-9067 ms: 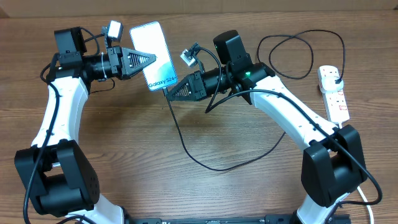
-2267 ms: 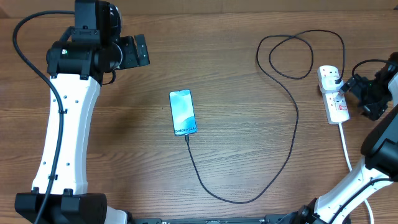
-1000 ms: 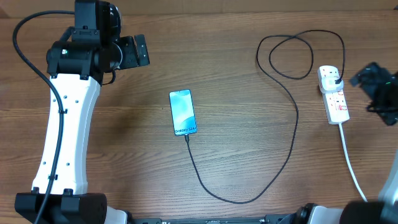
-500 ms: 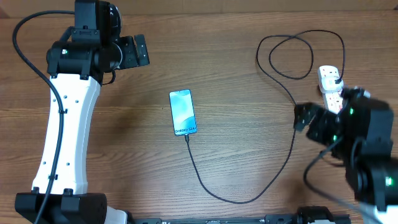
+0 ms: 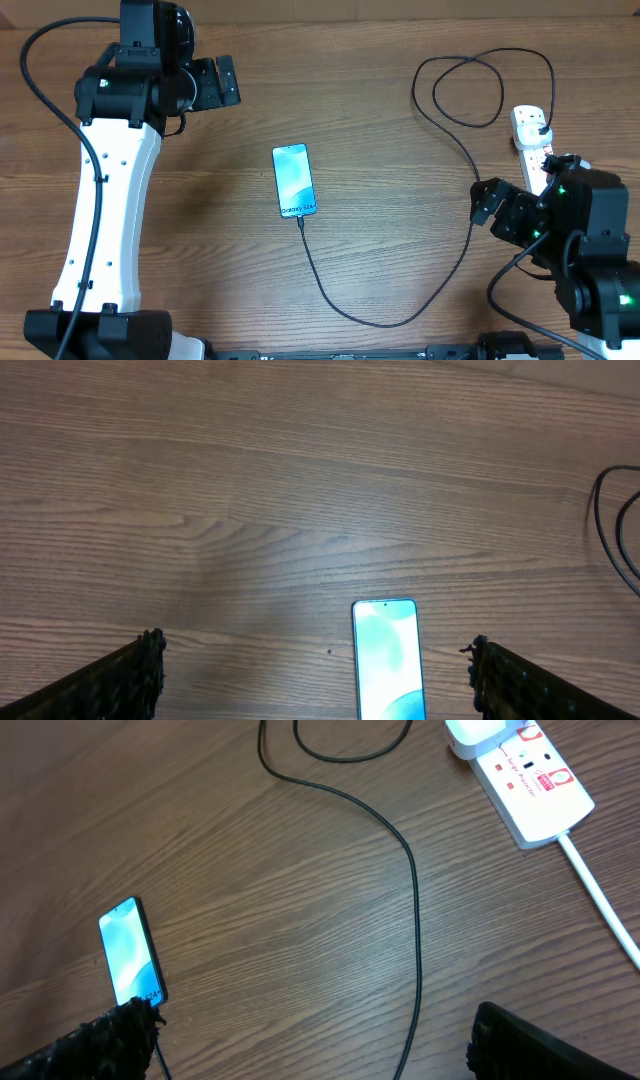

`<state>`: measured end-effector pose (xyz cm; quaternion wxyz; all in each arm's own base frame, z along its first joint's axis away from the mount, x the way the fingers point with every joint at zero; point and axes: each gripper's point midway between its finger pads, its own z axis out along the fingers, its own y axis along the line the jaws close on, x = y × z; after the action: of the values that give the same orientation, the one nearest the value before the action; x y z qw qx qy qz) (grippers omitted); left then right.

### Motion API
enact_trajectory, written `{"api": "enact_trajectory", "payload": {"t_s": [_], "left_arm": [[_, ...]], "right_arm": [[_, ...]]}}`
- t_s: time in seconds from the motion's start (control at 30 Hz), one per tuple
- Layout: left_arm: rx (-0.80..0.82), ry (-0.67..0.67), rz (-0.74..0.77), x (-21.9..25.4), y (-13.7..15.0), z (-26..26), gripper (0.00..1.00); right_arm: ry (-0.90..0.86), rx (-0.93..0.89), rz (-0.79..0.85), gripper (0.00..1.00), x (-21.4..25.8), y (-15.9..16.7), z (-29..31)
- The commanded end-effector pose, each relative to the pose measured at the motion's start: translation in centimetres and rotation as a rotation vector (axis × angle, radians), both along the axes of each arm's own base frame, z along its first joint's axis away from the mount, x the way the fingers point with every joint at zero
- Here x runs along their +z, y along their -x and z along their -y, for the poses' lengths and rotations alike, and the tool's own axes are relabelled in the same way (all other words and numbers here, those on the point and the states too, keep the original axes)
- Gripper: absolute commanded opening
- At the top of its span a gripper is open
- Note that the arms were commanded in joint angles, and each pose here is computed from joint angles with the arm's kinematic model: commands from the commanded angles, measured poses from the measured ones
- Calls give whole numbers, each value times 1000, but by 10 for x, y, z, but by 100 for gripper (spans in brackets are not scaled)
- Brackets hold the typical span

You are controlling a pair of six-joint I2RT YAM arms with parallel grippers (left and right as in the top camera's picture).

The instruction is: Plug charger to phone and switch on socket

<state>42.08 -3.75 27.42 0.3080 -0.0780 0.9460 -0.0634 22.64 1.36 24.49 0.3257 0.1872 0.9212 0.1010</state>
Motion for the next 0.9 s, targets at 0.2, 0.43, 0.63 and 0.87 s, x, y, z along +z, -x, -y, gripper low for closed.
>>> {"api": "enact_trajectory", "payload": {"t_s": [0.2, 0.43, 0.63, 0.87], "left_arm": [[-12, -12, 2, 0, -1, 2, 100], [-12, -12, 2, 0, -1, 2, 99], [-12, -12, 2, 0, -1, 2, 99], [-12, -12, 2, 0, -1, 2, 100]], "right_arm": [[21, -3, -29, 100, -9, -4, 2], [45, 84, 88, 100, -9, -10, -6], [64, 275, 326, 100, -22, -14, -34], [96, 336, 601, 100, -34, -9, -42]]}}
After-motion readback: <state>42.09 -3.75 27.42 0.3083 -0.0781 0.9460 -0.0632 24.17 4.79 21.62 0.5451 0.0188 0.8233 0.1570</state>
